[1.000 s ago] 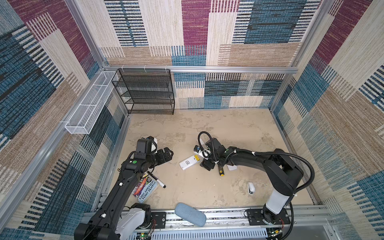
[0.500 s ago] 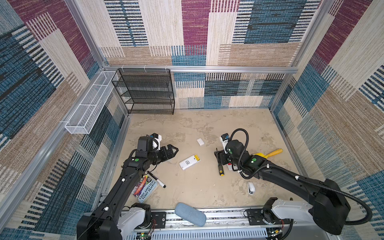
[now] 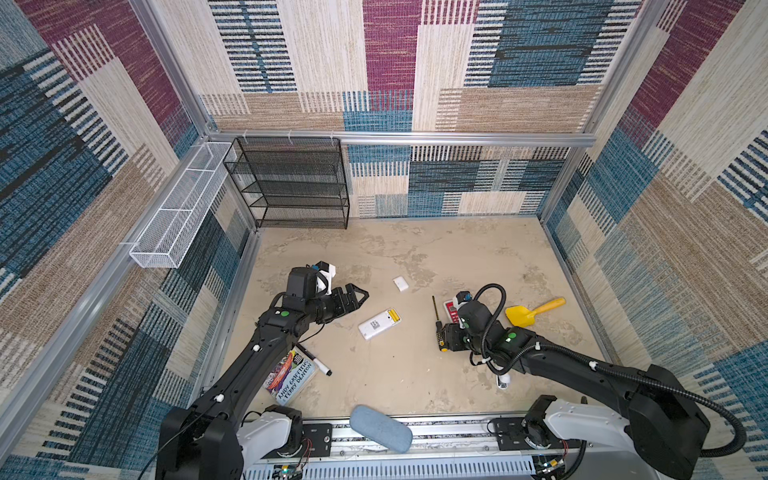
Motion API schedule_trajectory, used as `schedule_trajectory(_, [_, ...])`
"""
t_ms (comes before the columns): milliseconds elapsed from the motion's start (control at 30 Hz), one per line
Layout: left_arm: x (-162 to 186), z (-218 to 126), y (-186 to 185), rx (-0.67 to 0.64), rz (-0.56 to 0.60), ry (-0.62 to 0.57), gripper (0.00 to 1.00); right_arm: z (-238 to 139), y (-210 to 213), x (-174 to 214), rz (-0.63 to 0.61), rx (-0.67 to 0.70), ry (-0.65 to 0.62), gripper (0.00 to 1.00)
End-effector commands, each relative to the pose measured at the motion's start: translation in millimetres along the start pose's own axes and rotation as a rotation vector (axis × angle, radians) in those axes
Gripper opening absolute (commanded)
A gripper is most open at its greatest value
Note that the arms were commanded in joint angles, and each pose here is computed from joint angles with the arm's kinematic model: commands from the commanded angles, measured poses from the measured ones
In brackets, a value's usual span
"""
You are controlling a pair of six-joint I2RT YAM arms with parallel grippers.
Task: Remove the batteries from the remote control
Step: 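Move the right gripper to the black-and-yellow screwdriver and grasp its handle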
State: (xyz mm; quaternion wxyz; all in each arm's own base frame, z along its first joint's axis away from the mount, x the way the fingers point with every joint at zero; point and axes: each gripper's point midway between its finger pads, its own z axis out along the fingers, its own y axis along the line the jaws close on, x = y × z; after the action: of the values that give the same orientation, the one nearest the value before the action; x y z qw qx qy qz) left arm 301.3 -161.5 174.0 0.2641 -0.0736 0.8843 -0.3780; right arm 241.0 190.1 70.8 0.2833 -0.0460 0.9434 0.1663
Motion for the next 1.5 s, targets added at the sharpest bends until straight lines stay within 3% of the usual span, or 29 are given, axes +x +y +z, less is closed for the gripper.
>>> schedule_trajectory(0, [-8.3, 2.2, -12.3, 0.042, 0.009, -0.021, 0.94, 6.2, 10.5, -4.0, 0.036, -0.048, -0.014, 0.57])
schedule_trajectory(367, [-6.7, 14.0, -15.4, 0.053, 0.014, 0.006, 0.93, 28.5, 15.7, 6.5, -0.027, 0.043, 0.031, 0.57])
schedule_trajectory(767, [-5.8, 16.5, -14.7, 0.055, 0.013, 0.012, 0.93, 52.8, -1.6, 26.7, -0.071, 0.218, 0.125, 0.38])
schedule_trajectory(900, [-6.3, 16.5, -15.3, 0.055, 0.016, 0.013, 0.93, 57.8, -0.4, 30.7, -0.084, 0.222, 0.144, 0.24])
schedule_trajectory(1167, [-7.0, 18.4, -15.2, 0.054, 0.007, 0.018, 0.95, 48.3, 26.5, 14.3, -0.206, 0.092, 0.080, 0.00])
schedule_trajectory(1467, [-14.2, 25.3, -38.2, 0.098, 0.030, -0.007, 0.92, 13.5, 74.5, -19.0, -0.415, -0.080, -0.055, 0.00])
